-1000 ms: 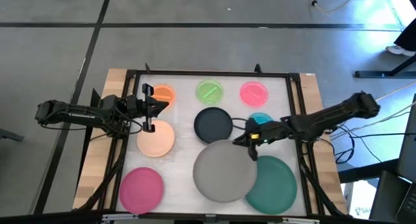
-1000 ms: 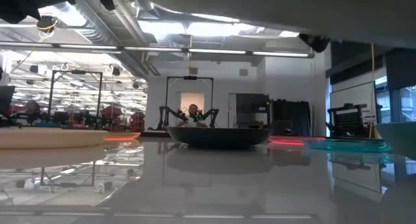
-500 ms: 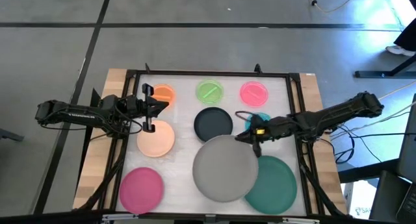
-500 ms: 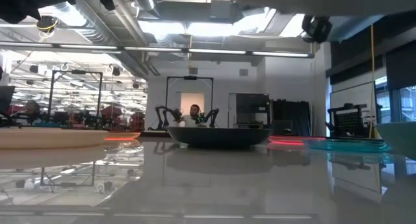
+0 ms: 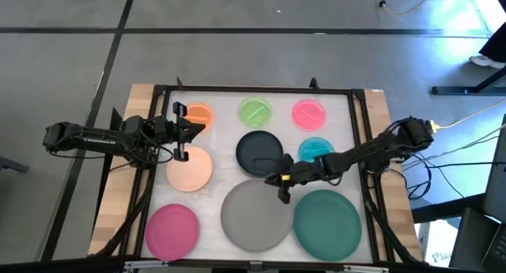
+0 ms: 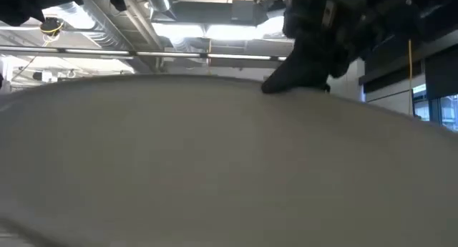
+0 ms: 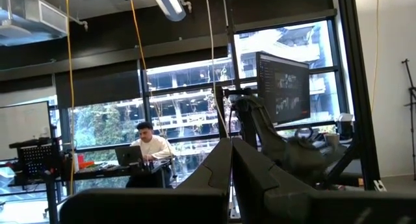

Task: Stack plastic plates
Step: Stack the green plate on top of the gray plate

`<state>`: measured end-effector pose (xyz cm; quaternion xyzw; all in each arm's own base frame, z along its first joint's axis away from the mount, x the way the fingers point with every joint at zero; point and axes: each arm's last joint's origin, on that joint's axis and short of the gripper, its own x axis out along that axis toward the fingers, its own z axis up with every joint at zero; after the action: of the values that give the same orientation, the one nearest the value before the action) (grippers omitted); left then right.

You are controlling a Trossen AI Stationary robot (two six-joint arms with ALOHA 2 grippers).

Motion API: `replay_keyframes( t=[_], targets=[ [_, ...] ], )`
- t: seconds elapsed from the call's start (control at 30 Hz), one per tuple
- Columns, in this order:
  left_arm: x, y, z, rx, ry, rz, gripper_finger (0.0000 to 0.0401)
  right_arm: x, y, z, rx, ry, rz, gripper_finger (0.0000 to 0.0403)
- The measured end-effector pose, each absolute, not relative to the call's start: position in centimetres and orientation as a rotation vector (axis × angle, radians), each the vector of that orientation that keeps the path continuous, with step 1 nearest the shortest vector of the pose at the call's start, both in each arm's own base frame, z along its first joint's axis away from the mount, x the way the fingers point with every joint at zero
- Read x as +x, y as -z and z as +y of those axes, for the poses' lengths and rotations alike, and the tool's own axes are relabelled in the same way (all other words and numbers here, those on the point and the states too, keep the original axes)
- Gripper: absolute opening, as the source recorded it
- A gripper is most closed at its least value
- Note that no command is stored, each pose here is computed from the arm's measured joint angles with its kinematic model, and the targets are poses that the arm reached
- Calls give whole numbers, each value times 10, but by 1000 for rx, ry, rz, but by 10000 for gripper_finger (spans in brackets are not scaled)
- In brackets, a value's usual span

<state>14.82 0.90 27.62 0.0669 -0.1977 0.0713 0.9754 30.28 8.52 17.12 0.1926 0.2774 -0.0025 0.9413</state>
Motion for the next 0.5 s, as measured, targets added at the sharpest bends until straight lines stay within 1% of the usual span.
replay_keyframes(
  t=[0.5],
  targets=[
    [148,-276,9,135,-144,-398,6,310,-135,87,369,31,668,9]
  ],
)
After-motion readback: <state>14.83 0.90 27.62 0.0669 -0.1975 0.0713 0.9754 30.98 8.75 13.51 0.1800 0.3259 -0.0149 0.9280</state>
